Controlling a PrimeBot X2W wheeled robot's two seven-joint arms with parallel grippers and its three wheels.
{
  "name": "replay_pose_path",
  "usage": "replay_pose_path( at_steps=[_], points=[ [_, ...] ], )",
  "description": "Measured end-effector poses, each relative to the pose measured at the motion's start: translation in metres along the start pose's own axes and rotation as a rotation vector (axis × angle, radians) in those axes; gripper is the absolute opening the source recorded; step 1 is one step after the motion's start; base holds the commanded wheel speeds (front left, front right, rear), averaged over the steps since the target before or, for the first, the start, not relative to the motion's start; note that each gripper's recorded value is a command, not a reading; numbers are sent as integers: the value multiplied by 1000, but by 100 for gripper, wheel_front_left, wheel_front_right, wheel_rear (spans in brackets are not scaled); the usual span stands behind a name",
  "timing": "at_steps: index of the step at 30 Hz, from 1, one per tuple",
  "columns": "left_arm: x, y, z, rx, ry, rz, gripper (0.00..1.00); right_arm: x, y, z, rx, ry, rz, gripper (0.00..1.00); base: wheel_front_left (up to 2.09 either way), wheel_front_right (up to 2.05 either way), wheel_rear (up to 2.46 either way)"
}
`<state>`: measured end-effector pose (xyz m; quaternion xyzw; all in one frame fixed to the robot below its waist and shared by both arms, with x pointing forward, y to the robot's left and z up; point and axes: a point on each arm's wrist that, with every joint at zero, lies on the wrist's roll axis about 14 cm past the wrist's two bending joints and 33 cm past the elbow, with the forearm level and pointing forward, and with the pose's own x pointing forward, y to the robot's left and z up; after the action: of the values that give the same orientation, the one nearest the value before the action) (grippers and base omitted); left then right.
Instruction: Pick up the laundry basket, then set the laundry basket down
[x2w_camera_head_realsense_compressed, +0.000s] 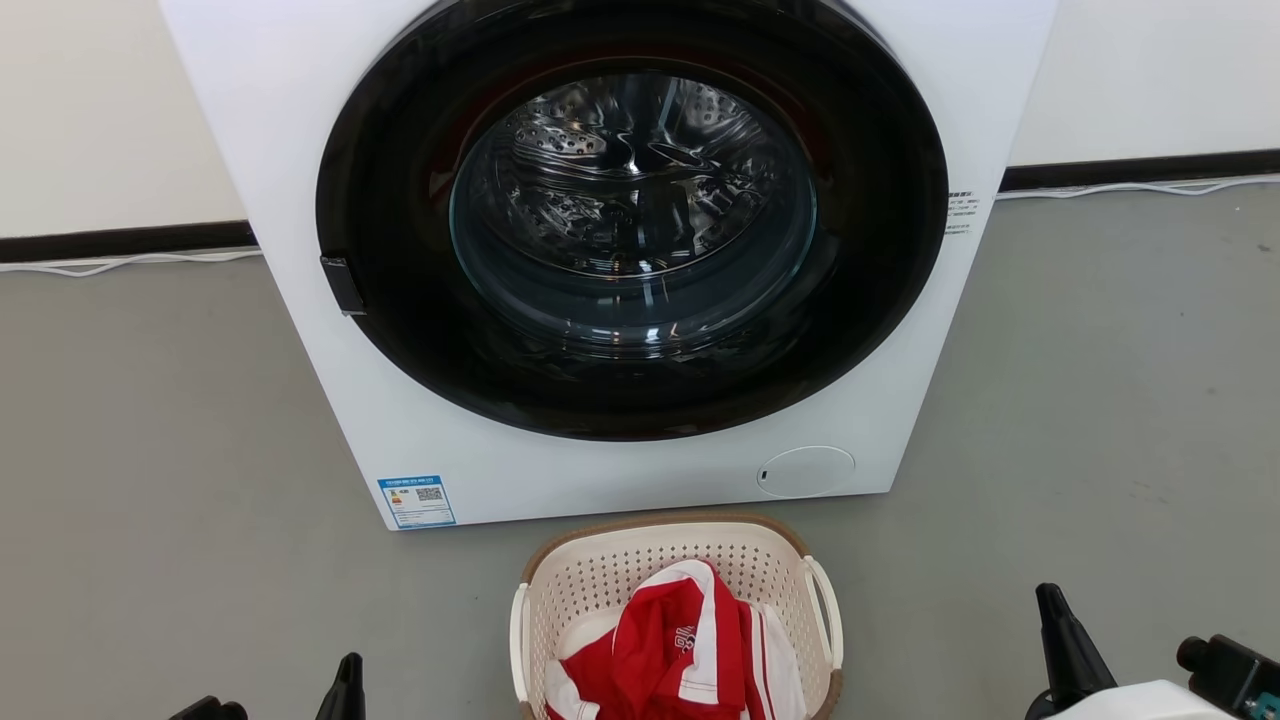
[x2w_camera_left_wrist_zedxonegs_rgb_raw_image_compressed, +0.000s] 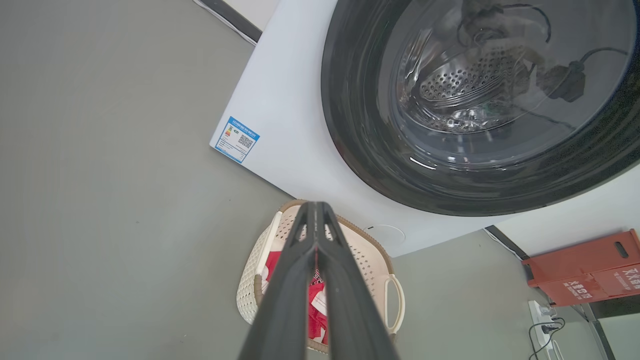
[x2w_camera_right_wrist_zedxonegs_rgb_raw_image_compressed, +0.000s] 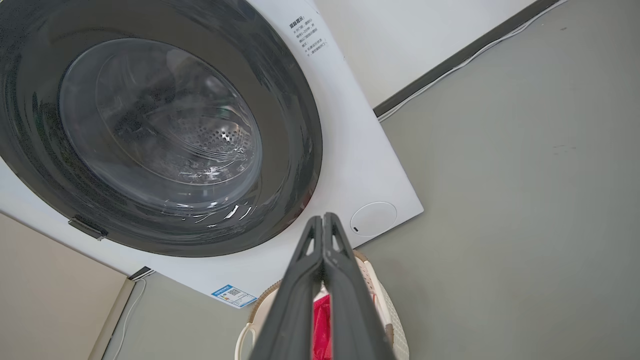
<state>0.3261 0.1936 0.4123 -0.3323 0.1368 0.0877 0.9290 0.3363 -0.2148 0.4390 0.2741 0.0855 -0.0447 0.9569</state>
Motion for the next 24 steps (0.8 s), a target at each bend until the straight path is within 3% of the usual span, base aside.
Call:
replay_pose_path(
  at_steps=[24],
  points=[
    [8,-10,8,-259,12,-28,0,10,5,10,293,-19,-9,0,0,0,0]
  ],
)
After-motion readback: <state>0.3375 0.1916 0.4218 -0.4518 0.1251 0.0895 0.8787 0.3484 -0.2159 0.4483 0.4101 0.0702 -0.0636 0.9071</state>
